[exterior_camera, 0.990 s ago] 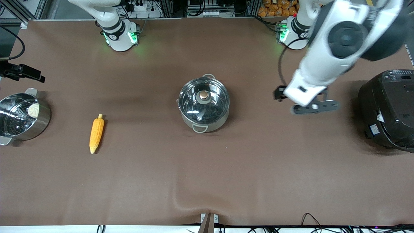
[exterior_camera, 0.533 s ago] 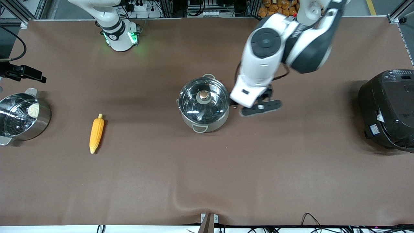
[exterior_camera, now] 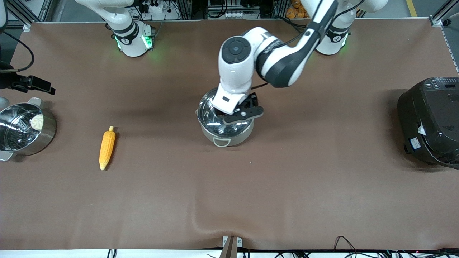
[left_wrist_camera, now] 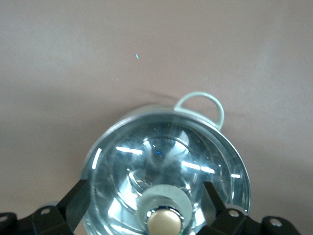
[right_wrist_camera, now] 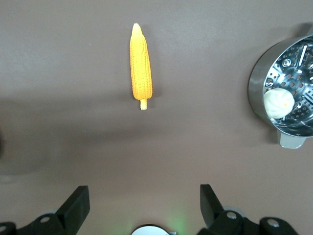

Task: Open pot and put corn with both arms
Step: 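Grasp the lid knob with the left gripper while the right gripper reaches the corn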

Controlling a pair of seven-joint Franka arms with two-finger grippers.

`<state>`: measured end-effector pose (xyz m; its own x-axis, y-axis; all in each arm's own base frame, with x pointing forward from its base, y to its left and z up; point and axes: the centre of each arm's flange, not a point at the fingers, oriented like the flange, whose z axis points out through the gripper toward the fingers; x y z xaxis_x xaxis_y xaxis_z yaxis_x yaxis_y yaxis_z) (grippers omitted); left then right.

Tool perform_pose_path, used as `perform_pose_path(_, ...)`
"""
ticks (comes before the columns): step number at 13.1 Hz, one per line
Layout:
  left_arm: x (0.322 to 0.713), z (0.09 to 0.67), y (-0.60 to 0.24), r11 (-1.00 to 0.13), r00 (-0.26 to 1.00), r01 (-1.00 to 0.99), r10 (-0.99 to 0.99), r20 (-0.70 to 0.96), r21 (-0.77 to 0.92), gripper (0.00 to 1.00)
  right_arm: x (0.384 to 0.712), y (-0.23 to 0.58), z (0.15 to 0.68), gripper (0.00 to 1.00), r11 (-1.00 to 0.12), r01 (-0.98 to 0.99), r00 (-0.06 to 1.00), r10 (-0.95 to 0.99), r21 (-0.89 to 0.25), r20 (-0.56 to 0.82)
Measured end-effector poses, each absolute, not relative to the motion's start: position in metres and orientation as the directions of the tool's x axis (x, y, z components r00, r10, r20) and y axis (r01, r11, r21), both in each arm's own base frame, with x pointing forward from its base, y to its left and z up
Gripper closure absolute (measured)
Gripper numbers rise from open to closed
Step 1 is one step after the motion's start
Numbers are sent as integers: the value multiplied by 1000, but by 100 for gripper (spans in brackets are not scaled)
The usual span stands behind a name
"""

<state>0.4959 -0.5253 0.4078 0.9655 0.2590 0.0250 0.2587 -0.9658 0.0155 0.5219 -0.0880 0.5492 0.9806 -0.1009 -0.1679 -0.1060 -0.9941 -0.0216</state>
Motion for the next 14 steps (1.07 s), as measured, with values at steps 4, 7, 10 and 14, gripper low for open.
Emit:
perform_pose_path(4,474,365,-556,-970,970,242,242,13,1,0,523,-88,533,0,-994,-106,982,-102,-21,-161)
perform_pose_path(7,462,354,-568,-970,969,244,244,-26,10,0,523,-88,516,0,-994,-107,982,-102,-21,-157)
perform_pose_path(10,463,357,-568,-966,965,259,257,-50,21,0,522,-89,491,0,-994,-110,983,-106,-20,-149)
perform_pose_path(14,461,357,-567,-966,964,258,257,-62,2,7,525,-89,458,0,-993,-113,982,-110,-17,-152)
